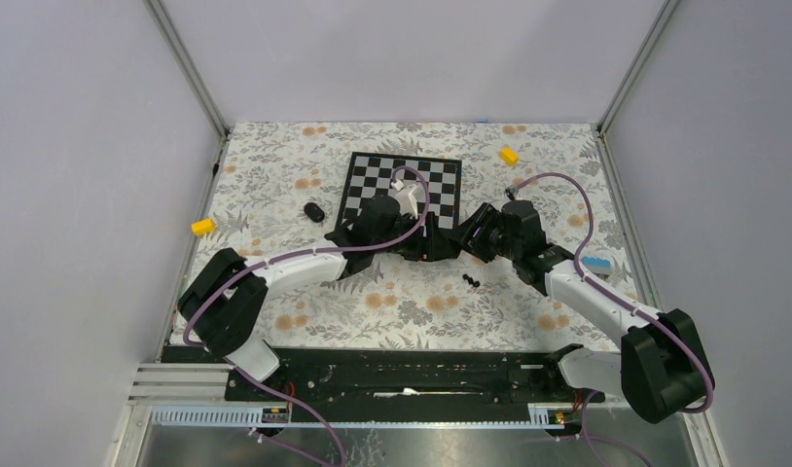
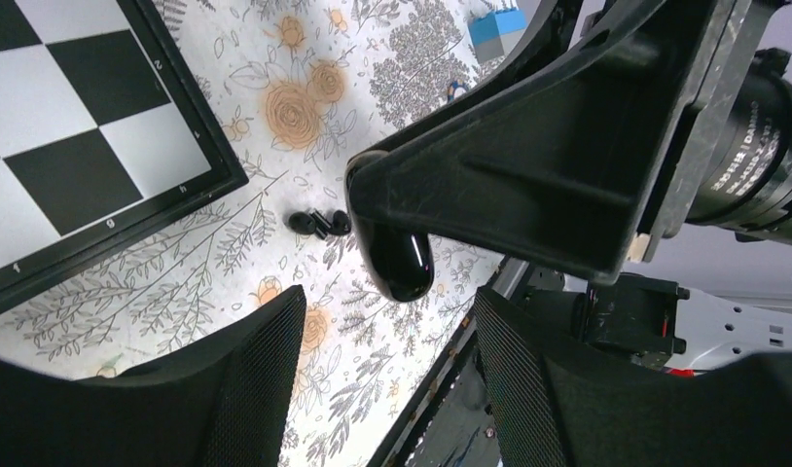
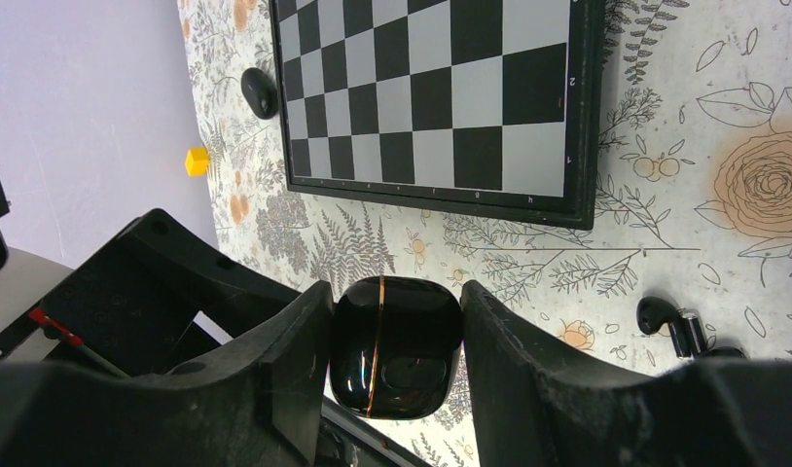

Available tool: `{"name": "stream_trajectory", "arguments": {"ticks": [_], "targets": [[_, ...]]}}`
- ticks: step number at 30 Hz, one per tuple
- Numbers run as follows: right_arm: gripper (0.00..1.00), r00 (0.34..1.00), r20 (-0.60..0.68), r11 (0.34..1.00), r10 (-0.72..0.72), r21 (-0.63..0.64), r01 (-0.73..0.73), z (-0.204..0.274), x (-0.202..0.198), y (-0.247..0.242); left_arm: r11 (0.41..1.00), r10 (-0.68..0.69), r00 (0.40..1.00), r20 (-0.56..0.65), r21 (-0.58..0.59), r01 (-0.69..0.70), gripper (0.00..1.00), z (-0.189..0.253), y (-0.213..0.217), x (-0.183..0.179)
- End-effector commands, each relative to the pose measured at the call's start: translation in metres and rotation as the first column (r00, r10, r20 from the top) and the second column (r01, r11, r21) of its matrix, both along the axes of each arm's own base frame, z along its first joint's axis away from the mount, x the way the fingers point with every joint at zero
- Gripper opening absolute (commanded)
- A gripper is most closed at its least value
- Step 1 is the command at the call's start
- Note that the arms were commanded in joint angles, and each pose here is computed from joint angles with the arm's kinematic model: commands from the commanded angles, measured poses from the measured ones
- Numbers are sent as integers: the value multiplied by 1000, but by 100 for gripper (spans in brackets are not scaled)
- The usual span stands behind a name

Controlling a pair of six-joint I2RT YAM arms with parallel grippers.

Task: Insert the wireless bluetooth earbuds into the charging case
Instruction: Pass from the right arm to the left

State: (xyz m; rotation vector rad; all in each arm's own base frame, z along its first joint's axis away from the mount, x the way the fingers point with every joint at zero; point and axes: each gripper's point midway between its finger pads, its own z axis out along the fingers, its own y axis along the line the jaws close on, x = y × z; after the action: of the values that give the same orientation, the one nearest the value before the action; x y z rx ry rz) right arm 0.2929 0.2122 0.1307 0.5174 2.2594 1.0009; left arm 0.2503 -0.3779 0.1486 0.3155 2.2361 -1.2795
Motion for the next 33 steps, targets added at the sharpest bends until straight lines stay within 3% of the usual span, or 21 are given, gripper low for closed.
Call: {"name": "stream_trajectory", "arguments": {"ticks": [1,5,10,16,19,21,23,25,29,33], "targets": [[38,999,53,999,9,45,-11,20,3,7,998,1,997,80,-65,4,66,28,-16,15],[38,999,48,998,18,52,-20,20,2,9,998,4,997,77,-62,1,62,24,-19,19],[38,999,37,997,28,69,-31,20,-2,12,998,9,997,75,-57,-4,46,22,-21,23],[38,999,38,996,36,74,-38,22,-3,13,999,5,998,70,-49,-2,38,20,-22,23],[41,998,38,995,53,78,-56,21,-4,15,999,11,997,71,-53,-7,18,22,-21,23],[50,994,80,994,76,77,-83,27,-4,18,999,31,998,56,-28,-30,0,18,-18,25],[69,990,112,995,90,34,-95,33,-1,15,999,40,998,45,-2,-40,0,14,-15,26],[79,988,130,996,88,-26,-86,37,2,8,1000,30,999,40,3,-30,0,16,-12,24],[80,956,262,989,133,-96,-111,67,1,-2,994,-65,998,12,-88,66,0,29,-8,9],[79,902,402,987,160,-90,-135,102,-8,-17,938,-245,969,-29,-260,229,0,62,-6,-9]]}}
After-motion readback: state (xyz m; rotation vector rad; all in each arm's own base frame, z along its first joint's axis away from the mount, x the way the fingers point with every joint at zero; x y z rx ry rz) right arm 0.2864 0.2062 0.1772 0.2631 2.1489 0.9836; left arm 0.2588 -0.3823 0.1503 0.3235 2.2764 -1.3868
